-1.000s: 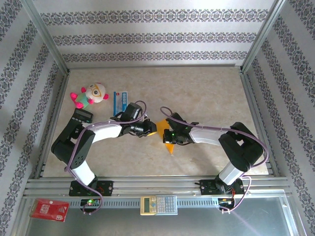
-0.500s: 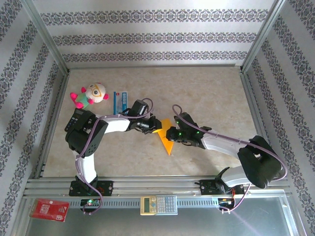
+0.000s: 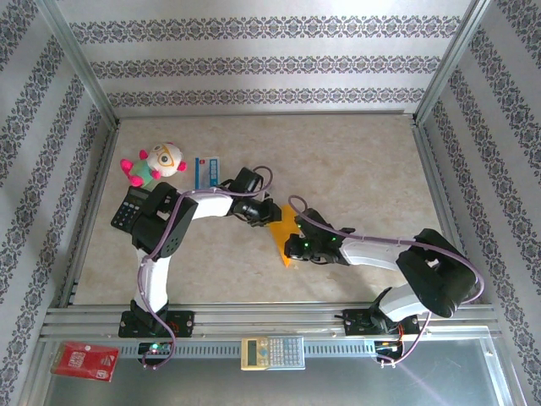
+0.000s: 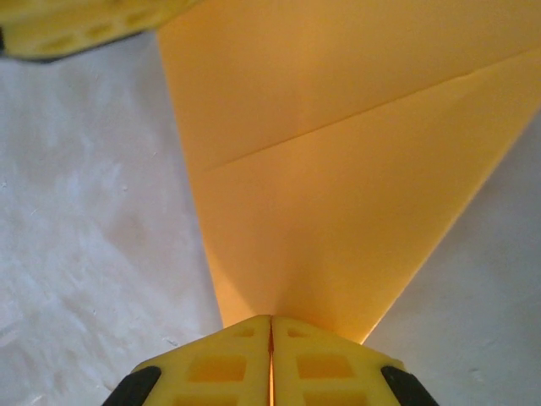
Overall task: Fold a paper plane with a square sheet of paper (pick it up from the middle)
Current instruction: Rotate the paper at the center of the table.
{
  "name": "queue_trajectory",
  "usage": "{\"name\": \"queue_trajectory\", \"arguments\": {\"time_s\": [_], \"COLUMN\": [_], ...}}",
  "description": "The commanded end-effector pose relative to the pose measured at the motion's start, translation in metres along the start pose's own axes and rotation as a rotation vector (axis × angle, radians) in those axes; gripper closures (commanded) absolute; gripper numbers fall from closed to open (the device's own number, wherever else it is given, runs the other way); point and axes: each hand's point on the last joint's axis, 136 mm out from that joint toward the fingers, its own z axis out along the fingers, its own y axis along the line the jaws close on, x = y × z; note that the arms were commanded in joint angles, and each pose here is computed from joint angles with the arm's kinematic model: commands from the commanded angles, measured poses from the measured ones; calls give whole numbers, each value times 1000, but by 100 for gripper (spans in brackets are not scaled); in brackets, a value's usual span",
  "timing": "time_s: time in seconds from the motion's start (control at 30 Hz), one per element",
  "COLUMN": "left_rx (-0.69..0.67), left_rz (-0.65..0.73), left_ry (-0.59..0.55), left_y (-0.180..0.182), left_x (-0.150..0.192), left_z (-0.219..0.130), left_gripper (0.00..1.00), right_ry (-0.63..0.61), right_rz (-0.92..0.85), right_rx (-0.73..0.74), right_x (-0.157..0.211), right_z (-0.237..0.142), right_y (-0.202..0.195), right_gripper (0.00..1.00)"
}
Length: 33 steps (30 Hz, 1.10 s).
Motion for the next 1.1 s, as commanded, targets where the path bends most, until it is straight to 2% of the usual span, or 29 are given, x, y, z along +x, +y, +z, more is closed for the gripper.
{"name": "queue_trajectory", "arguments": {"time_s": [0.0,0.23,0.37,0.47,0.6,0.7,0.83,1.07], "left_rx": [-23,14,78,112,131,119,138,93], "left_rz": [0,2,27,53,27,-8,-16,-53], "left_ry": [64,7,-56,-117,-172,-175,-110,-41], "left_y": [16,18,3,-12,-17,-11,-18,3], "left_x": [6,-18,-34,-34,-12,9,32,42], "left_z": [4,-11,-32,-54,-77,-79,-65,-42], "left_gripper": [79,73,68,67,67,75,86,95], "right_ry": [-42,-66,-79,-106,-111,-116,-102,-89], "right_rz": [44,44,12,-19,-30,-1,49,93], "right_rx": [6,-68,-139,-143,-102,-105,-144,-147], "right_x": [-1,-1,-10,-16,-24,-37,-58,-74], "right_z": [9,30,28,13,-12,-26,-31,-25], "right_y": [7,51,80,78,44,21,15,7], "right_gripper": [91,92,90,88,82,77,72,65]}}
